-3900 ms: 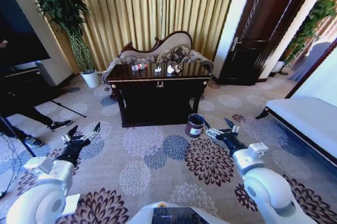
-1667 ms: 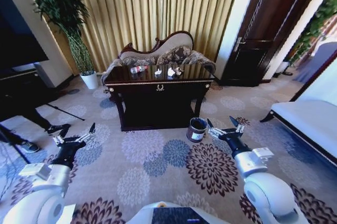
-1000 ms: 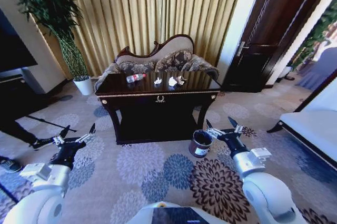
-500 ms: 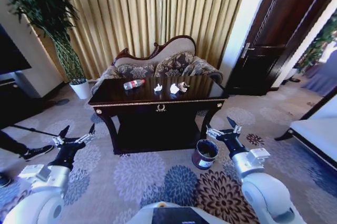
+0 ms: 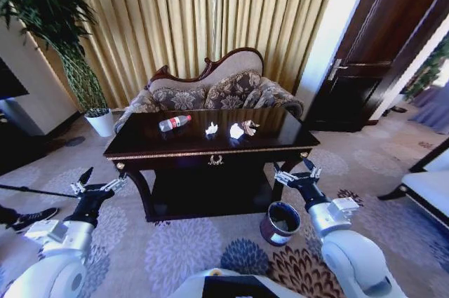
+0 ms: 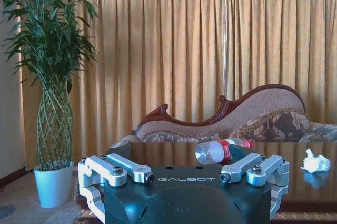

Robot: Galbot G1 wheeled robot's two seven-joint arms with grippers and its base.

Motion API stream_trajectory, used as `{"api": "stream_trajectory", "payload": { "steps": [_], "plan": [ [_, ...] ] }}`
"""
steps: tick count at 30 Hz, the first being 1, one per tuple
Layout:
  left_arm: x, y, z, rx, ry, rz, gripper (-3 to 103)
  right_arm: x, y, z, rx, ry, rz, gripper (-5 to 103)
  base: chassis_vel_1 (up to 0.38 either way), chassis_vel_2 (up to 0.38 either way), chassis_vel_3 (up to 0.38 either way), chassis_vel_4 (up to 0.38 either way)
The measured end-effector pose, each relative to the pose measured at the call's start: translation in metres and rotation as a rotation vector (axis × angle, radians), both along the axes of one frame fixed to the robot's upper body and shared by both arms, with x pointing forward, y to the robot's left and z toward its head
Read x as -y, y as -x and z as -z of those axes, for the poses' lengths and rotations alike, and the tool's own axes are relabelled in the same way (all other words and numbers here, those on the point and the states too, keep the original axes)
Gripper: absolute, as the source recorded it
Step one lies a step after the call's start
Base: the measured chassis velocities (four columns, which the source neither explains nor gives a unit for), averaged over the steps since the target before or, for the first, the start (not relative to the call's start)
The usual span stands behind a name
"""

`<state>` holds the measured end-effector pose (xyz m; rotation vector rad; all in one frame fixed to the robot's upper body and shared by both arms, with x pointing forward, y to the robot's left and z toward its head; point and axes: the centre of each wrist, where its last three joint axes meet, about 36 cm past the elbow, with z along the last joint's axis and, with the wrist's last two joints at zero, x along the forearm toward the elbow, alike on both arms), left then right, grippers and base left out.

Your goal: Move to the front of the table and place the trash on the table into the trash bin.

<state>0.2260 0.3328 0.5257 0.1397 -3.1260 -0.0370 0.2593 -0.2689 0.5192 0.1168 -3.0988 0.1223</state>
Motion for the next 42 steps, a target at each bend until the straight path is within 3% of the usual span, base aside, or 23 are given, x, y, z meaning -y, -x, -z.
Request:
{"api": "stream_trajectory", "payload": {
  "steps": [22,31,42],
  "plan": [
    [0.0,0.003,-0.001,0.013,0.007,-0.008,100,-0.002,-0.002,0.001,-0.002,-0.012,-0.011,100,-0.161,0.161,0.16,-0.163],
    [0.006,0.006,-0.011,0.034,0.003,0.013,100,0.01,-0.037,-0.014,-0.114,-0.113,-0.094,100,0.0,0.0,0.0,0.0],
    [0.009,0.008,-0.011,0.03,0.013,0.007,100,0.033,-0.084,-0.008,-0.167,-0.029,-0.128,100,0.0,0.0,0.0,0.0]
  ]
}}
